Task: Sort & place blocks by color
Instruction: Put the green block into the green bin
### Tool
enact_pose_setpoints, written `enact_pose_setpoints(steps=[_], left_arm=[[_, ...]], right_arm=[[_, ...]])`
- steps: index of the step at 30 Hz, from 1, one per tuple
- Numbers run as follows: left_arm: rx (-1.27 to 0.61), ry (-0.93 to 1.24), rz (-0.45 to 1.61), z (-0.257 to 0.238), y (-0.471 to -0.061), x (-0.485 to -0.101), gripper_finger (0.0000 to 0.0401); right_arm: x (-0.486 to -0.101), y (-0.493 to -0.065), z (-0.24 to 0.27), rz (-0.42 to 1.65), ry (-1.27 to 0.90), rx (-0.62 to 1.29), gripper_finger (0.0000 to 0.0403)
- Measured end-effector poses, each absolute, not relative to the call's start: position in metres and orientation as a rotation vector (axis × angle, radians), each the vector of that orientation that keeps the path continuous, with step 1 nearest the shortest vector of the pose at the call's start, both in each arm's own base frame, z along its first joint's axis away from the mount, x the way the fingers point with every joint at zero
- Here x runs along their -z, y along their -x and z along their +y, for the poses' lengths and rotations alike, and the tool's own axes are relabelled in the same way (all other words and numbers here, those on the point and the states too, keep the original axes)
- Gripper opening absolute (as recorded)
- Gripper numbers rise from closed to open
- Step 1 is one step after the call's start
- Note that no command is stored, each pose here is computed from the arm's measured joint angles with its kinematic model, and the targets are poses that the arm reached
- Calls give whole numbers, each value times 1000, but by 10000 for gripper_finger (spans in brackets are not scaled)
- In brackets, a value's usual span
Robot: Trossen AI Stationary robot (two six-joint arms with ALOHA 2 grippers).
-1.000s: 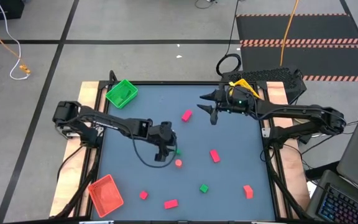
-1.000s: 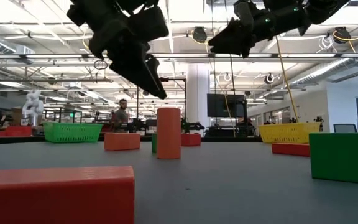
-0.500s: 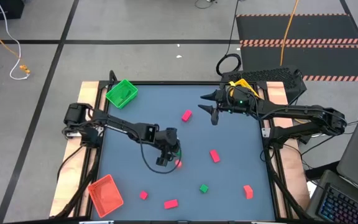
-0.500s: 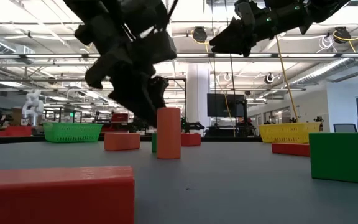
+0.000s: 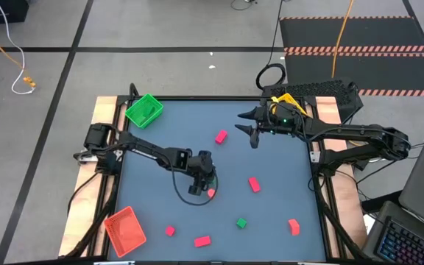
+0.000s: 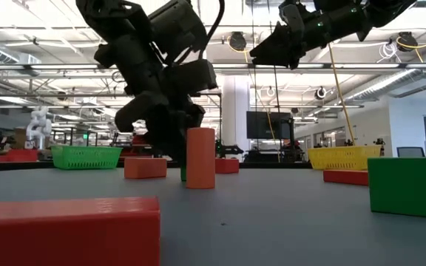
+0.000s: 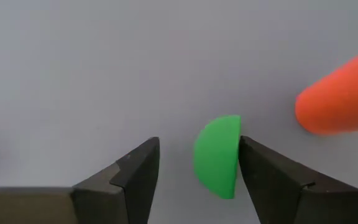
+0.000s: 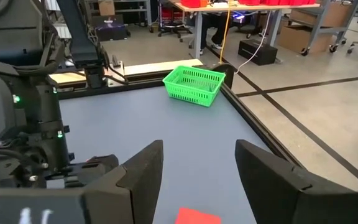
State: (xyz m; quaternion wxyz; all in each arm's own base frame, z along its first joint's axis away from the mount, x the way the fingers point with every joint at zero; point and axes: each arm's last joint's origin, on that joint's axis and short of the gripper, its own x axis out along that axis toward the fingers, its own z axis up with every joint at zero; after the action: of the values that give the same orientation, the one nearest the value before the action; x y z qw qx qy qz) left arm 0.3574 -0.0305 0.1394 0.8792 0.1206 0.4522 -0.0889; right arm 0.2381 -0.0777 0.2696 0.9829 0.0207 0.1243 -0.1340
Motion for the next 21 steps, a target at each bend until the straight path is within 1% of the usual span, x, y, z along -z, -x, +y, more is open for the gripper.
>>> enact_pose_setpoints(steps=[2,4,6,7,11,14,18,21], left_arm=[[175,-260,943,-30,-357,-140,180],[171,-264,943,-28,-357,-142,138],[167,-260,946,-27,-357,-142,86],[163,-259,949,-25,-357,-142,75],[148,-258,959,-22,-355,-144,75],[84,-291,988,-14,-349,-152,75],[-46,-336,1012,1,-335,-177,75],[-212,-333,1031,20,-322,-196,75]], right_arm=[[-270,-238,-78,250,-41,269,196],[-269,-238,-78,251,-41,270,196],[-269,-238,-78,251,-41,269,196],[-269,-238,-78,251,-41,269,196],[-269,-238,-78,251,-39,270,196],[-269,-238,-78,251,-39,270,196],[-269,-238,-78,251,-39,270,196],[-269,-238,-78,251,-39,270,196]])
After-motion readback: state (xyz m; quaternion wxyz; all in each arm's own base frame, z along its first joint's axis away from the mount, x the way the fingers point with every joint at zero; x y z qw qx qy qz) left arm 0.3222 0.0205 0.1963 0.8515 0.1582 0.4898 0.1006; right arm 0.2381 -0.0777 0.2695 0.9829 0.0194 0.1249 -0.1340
